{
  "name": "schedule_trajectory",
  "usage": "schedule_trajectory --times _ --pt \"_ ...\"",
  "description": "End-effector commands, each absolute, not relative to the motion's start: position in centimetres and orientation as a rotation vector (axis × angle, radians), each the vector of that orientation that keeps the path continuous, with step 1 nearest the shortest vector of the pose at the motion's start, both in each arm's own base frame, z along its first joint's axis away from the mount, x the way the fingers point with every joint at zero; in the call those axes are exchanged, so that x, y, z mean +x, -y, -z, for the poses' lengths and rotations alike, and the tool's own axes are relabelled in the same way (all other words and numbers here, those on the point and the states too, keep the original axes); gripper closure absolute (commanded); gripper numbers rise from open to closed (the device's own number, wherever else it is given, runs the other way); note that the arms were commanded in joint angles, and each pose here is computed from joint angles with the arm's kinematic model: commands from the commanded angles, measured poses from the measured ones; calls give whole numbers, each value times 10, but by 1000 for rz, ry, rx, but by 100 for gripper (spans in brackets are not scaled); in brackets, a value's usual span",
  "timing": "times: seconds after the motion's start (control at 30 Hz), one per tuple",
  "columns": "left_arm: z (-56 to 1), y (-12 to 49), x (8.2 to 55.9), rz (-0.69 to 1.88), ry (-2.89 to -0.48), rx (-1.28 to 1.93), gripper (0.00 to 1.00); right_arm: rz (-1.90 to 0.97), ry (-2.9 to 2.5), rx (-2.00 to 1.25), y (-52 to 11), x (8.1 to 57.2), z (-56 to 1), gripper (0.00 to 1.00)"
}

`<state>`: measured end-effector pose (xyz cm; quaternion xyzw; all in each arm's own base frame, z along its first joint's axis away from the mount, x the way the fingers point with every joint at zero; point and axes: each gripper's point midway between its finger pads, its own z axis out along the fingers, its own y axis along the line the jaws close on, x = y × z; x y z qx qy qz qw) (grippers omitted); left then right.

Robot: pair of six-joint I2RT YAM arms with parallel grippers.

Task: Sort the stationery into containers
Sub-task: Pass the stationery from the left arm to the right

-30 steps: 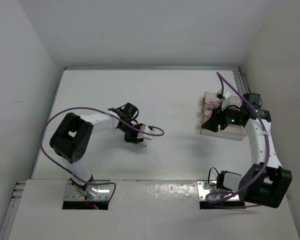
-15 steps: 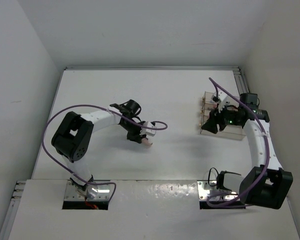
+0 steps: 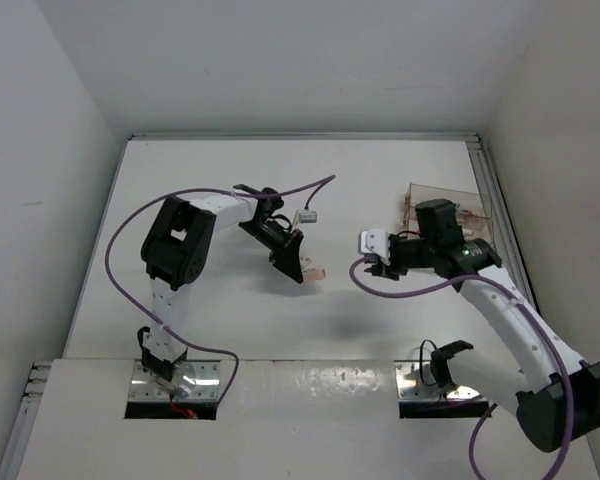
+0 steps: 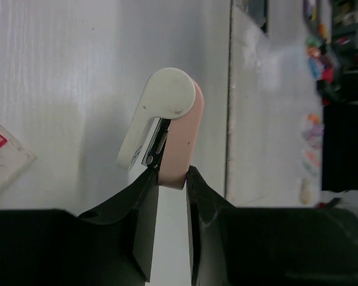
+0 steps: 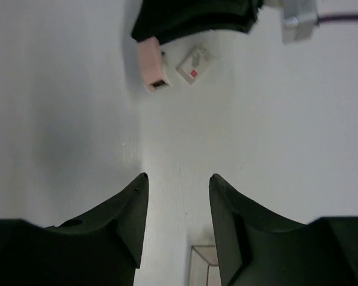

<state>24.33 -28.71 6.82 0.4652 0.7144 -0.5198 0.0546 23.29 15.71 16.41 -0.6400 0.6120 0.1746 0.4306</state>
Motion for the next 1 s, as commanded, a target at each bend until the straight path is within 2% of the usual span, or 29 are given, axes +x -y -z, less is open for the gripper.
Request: schedule_trajectory --times 0.0,0.23,0.5,0.83,0.97 --pt "-115 301 242 1861 -2108 1199 100 -359 -1377 -1703 -182 240 -181 56" --pt "-117 304 238 1875 -2149 1150 100 -451 -1269 -1943 -241 216 -160 57" --pt "-116 301 235 1861 -2180 1132 100 -416 -1204 -2096 -271 222 -146 56" --pt "-119 302 234 1887 -2170 1121 100 -394 -1269 -2156 -287 231 -125 44" --pt "-122 303 236 1892 -2155 1124 100 -382 -1272 -2154 -295 235 -118 43"
